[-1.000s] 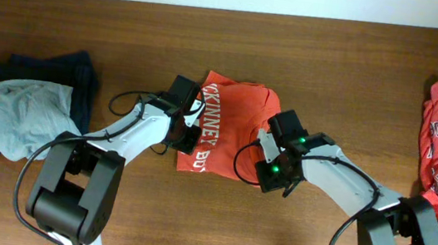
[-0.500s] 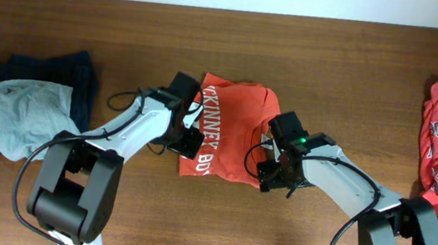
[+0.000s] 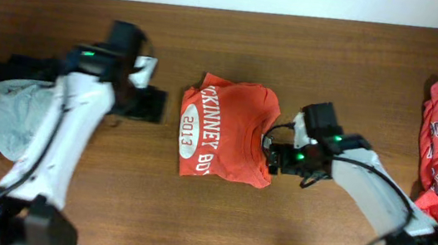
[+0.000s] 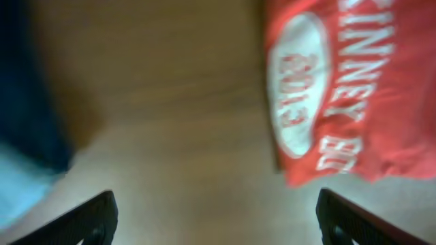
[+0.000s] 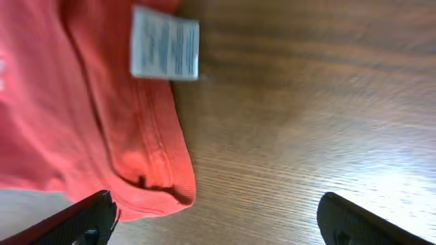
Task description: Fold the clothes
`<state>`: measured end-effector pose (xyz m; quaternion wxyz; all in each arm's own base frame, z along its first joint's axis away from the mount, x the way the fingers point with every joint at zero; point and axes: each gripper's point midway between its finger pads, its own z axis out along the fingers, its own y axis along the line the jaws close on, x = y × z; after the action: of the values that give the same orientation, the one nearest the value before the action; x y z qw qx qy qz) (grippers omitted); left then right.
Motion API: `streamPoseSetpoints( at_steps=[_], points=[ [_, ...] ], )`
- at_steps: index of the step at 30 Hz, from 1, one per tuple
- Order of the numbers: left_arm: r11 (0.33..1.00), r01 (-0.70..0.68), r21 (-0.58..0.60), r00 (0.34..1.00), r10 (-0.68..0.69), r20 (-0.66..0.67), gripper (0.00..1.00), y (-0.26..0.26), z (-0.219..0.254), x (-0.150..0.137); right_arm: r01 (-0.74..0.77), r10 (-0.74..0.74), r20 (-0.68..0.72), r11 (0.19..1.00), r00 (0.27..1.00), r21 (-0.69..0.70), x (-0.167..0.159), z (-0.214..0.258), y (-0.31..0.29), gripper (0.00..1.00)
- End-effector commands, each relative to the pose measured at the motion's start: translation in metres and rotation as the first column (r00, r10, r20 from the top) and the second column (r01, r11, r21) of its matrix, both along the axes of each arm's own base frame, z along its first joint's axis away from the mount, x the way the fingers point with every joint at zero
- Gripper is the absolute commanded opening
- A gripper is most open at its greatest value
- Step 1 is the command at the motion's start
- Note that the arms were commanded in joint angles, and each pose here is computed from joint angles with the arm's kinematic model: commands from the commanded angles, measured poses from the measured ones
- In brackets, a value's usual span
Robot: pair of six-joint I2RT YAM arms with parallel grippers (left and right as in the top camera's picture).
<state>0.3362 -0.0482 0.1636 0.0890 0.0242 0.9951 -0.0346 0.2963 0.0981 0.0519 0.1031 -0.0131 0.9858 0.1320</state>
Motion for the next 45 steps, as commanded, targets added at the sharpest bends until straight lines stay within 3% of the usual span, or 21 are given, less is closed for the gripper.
streamPoseSetpoints(
  at_steps=[1, 3, 4, 7, 10, 13, 18, 25, 32, 36, 40, 42, 45],
  points=[
    [0.994, -0.11, 0.005, 0.994, 0.11, -0.005, 0.93, 0.035, 0.013, -0.012, 0.038, -0.042, 0.079, 0.998, 0.996, 0.058, 0.012, 0.025, -0.015, 0.99],
    [0.988, -0.115, -0.102, 0.993, 0.116, 0.006, 0.98, 0.036, 0.014, -0.009, 0.082, -0.087, 0.088, 0.995, 0.992, 0.061, 0.016, 0.029, -0.029, 0.99],
    [0.975, -0.063, -0.214, 0.997, 0.07, 0.027, 0.98, 0.022, 0.015, -0.004, 0.101, -0.107, 0.088, 0.993, 0.99, 0.064, 0.017, 0.029, -0.035, 0.99],
    [0.9, 0.035, -0.435, 0.996, 0.006, 0.092, 0.99, -0.009, -0.004, 0.008, 0.156, -0.161, 0.074, 0.986, 0.984, 0.065, 0.017, 0.028, -0.052, 0.99],
    [0.817, 0.088, -0.57, 0.993, -0.024, 0.118, 0.99, -0.039, -0.03, 0.012, 0.173, -0.177, 0.067, 0.983, 0.982, 0.063, 0.016, 0.027, -0.057, 0.99],
    [0.758, 0.05, -0.65, 0.996, 0.008, 0.086, 0.99, -0.06, -0.057, 0.017, 0.173, -0.177, 0.063, 0.983, 0.982, 0.063, 0.015, 0.027, -0.057, 0.99],
    [0.731, -0.004, -0.682, 0.998, 0.04, 0.038, 0.99, -0.088, -0.085, 0.031, 0.173, -0.176, 0.057, 0.983, 0.983, 0.062, 0.014, 0.026, -0.057, 0.99],
    [0.781, -0.178, -0.599, 0.983, 0.165, -0.077, 0.99, -0.101, -0.132, 0.043, 0.173, -0.175, 0.04, 0.983, 0.984, 0.059, 0.01, 0.025, -0.057, 0.99],
    [0.747, -0.292, -0.597, 0.956, 0.23, -0.179, 0.99, -0.114, -0.171, 0.047, 0.173, -0.175, 0.04, 0.983, 0.984, 0.059, 0.01, 0.025, -0.057, 0.99],
    [0.71, -0.247, -0.659, 0.969, 0.177, -0.172, 0.99, -0.137, -0.173, 0.05, 0.173, -0.176, 0.044, 0.983, 0.983, 0.06, 0.011, 0.025, -0.057, 0.99],
    [0.714, -0.179, -0.677, 0.984, 0.121, -0.133, 0.98, -0.161, -0.169, 0.047, 0.173, -0.176, 0.044, 0.983, 0.983, 0.06, 0.011, 0.026, -0.057, 0.99],
    [0.718, -0.149, -0.68, 0.989, 0.095, -0.116, 0.91, -0.171, -0.168, 0.044, 0.173, -0.175, 0.043, 0.983, 0.984, 0.06, 0.011, 0.025, -0.056, 0.99],
    [0.739, -0.133, -0.66, 0.991, 0.087, -0.103, 0.66, -0.178, -0.171, 0.041, 0.173, -0.176, 0.043, 0.983, 0.984, 0.061, 0.011, 0.025, -0.056, 0.99]
  ],
)
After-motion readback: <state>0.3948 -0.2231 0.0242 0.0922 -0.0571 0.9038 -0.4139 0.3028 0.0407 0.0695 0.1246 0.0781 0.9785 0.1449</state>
